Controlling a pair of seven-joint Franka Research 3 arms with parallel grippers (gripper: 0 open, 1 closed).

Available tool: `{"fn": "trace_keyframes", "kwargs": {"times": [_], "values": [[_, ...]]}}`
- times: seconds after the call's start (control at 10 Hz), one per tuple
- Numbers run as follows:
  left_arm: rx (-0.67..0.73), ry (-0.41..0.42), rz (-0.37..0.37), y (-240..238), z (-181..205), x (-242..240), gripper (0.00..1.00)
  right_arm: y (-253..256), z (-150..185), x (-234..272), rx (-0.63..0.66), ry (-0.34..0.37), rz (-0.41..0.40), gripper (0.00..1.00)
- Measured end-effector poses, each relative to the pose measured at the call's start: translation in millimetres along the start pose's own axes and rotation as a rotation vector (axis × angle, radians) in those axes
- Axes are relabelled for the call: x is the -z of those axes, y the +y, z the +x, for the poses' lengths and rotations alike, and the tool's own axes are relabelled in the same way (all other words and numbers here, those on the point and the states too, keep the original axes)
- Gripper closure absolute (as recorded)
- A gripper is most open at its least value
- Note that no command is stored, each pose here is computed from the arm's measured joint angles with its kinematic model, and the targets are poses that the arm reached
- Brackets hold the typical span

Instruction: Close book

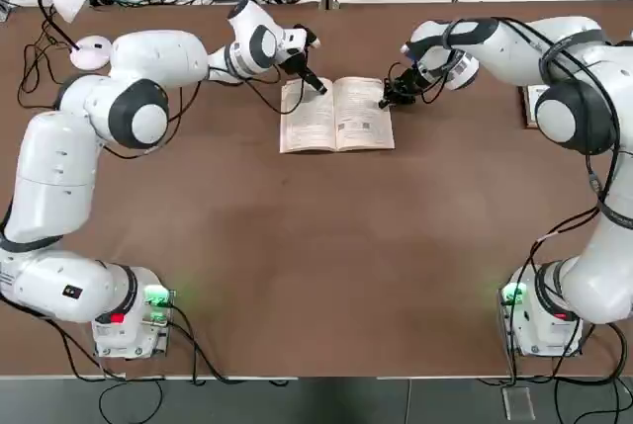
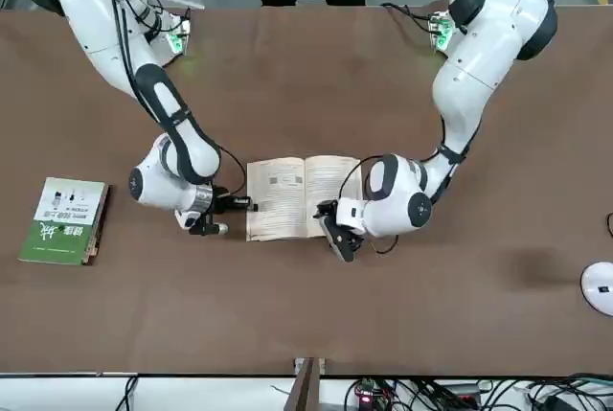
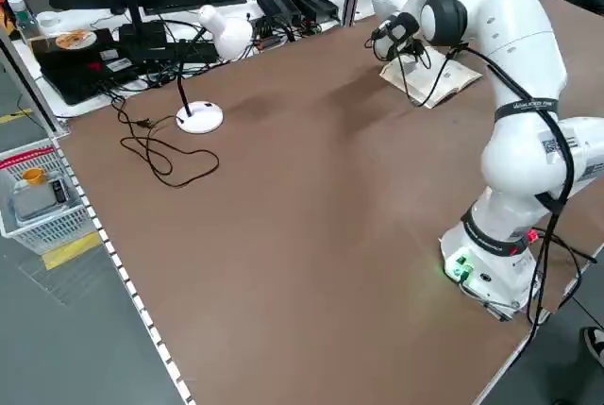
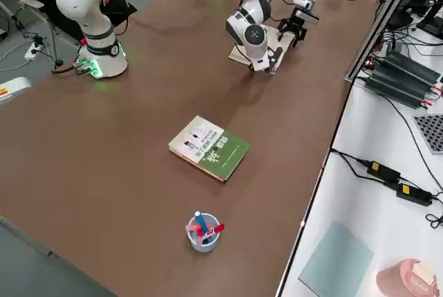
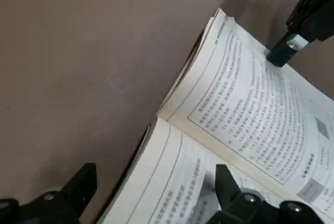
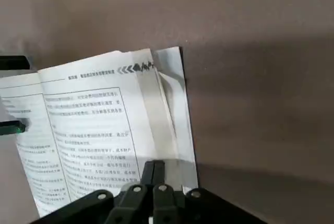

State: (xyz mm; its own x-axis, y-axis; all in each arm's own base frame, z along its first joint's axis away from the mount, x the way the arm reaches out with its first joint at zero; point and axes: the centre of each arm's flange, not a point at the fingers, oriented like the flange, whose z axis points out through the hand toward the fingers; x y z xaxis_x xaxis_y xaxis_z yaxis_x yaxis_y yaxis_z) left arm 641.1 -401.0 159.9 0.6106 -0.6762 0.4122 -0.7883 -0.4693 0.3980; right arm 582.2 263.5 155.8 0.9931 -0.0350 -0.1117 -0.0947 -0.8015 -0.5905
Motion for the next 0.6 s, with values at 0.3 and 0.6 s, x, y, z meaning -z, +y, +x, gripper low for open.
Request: {"fn": "trace_keyframes", "kwargs": {"times": [0.3, 0.6], "values": [[0.042, -0.007, -0.056, -1.5, -5.2, -0.5, 0.00, -0.1, 0.1, 0.1, 0.000, 0.000, 0.000, 0.99], [0.051, -0.014, -0.075, -2.6, -7.1, 0.2, 0.00, -0.2, 0.2, 0.1, 0.000, 0.000, 0.000, 0.99]]}}
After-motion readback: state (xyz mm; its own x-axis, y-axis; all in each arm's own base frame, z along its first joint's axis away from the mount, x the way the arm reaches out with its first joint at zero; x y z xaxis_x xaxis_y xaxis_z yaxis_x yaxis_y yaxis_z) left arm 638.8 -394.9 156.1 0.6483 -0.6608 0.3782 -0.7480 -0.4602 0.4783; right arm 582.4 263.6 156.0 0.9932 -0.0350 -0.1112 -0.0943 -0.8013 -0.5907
